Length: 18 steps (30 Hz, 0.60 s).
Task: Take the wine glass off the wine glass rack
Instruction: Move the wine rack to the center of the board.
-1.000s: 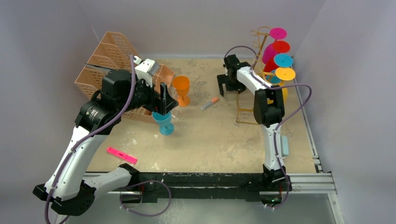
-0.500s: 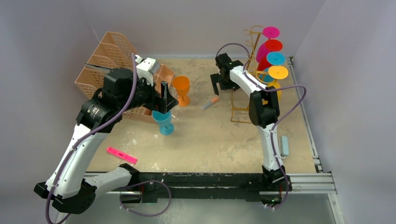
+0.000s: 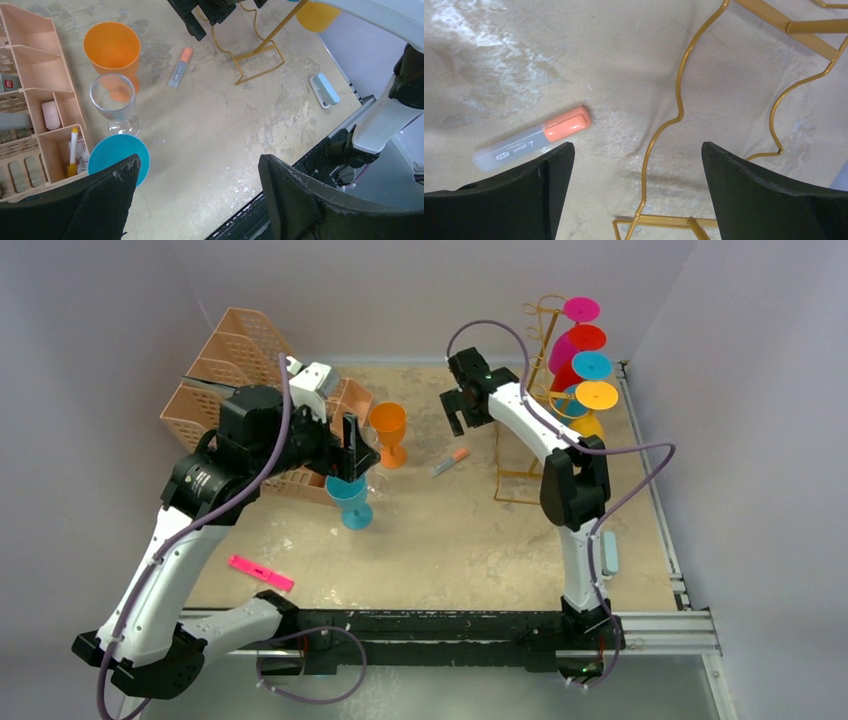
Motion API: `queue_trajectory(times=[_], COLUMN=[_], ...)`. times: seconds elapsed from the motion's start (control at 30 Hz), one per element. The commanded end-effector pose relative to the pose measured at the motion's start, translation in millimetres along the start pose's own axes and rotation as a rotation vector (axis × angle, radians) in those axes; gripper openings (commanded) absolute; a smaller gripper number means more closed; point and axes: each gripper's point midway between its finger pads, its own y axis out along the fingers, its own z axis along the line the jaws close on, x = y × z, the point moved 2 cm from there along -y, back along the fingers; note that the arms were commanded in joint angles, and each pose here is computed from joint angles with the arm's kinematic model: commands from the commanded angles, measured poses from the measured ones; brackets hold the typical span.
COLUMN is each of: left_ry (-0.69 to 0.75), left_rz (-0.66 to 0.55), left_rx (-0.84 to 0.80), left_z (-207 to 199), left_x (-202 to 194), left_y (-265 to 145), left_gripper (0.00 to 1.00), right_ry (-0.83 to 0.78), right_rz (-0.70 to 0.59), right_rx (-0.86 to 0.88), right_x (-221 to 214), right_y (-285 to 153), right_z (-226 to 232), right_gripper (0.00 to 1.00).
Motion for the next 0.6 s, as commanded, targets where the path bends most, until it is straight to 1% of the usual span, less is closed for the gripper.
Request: queue_trajectory(times=[0.0, 0.27, 0.37, 0.47, 0.57], left_ry=[-0.006, -0.028, -0.023, -0.022, -0.029], left_rz=[-0.095, -0.147, -0.169, -0.181, -0.195], left_rx=[0.016, 0.037, 0.052, 0.056, 0.054], left_z=[-3, -1, 1, 0, -1], left_x=[20, 20, 23, 27, 29], left_y=[-18, -27, -30, -34, -36], left_gripper=[0.87, 0.87, 0.87, 0.87, 0.87], right_ry=[-0.041, -0.066, -0.113, -0.153, -0.2], right_rz=[-0.098, -0.22, -0.26, -0.273, -0.317], right_rx=[-0.006, 0.119, 0.195, 0.233, 0.299], right_x=[14, 13, 14, 15, 17], right_y=[-34, -88, -106, -125, -150], right_z=[5, 30, 44, 54, 66], right_gripper=[0.99, 0.99, 0.99, 0.98, 0.99])
